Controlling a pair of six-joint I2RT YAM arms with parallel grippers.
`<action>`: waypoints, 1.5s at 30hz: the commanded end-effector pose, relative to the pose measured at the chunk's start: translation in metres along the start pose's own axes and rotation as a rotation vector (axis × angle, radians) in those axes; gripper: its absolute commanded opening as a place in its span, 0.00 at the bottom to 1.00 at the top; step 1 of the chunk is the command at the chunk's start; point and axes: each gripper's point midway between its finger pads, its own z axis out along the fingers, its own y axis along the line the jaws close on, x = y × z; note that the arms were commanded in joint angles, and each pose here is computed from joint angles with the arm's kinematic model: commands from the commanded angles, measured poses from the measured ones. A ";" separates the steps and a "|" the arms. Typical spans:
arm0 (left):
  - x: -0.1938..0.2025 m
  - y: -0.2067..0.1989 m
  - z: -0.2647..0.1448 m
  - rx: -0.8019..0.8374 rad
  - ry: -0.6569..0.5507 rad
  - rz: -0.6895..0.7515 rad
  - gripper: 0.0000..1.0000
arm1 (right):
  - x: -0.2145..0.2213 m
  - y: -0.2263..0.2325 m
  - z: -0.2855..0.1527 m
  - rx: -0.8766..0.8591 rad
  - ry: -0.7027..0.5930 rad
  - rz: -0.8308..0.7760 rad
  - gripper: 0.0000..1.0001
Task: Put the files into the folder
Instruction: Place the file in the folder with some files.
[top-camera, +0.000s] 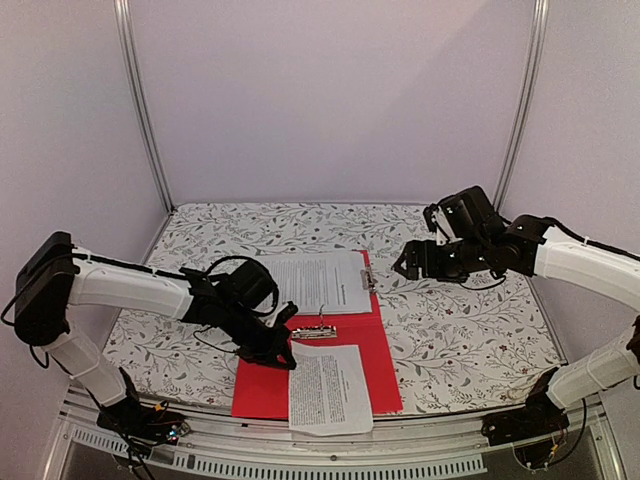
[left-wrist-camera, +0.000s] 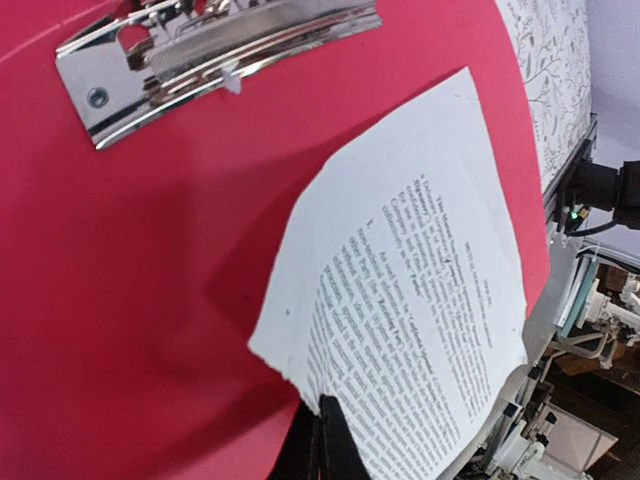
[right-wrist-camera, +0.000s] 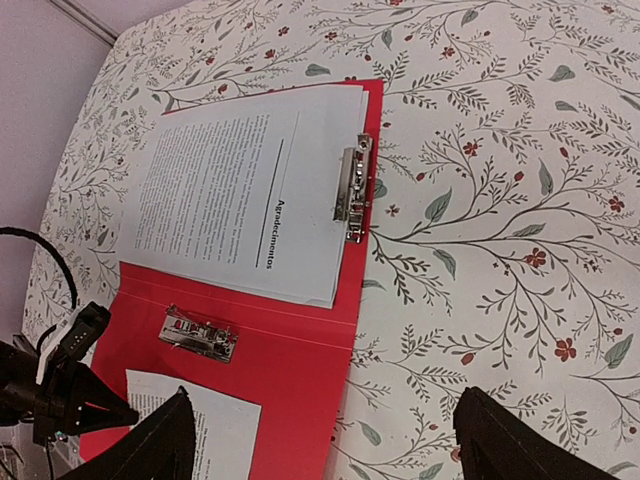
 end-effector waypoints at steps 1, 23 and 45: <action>0.005 0.024 0.012 -0.045 0.030 -0.040 0.00 | 0.005 0.006 0.013 -0.025 0.026 -0.023 0.90; -0.013 0.050 0.021 -0.029 -0.008 -0.152 0.00 | 0.012 0.020 0.044 -0.075 0.098 -0.049 0.90; -0.026 0.058 0.020 0.002 -0.049 -0.182 0.00 | 0.016 0.023 0.047 -0.100 0.115 -0.046 0.90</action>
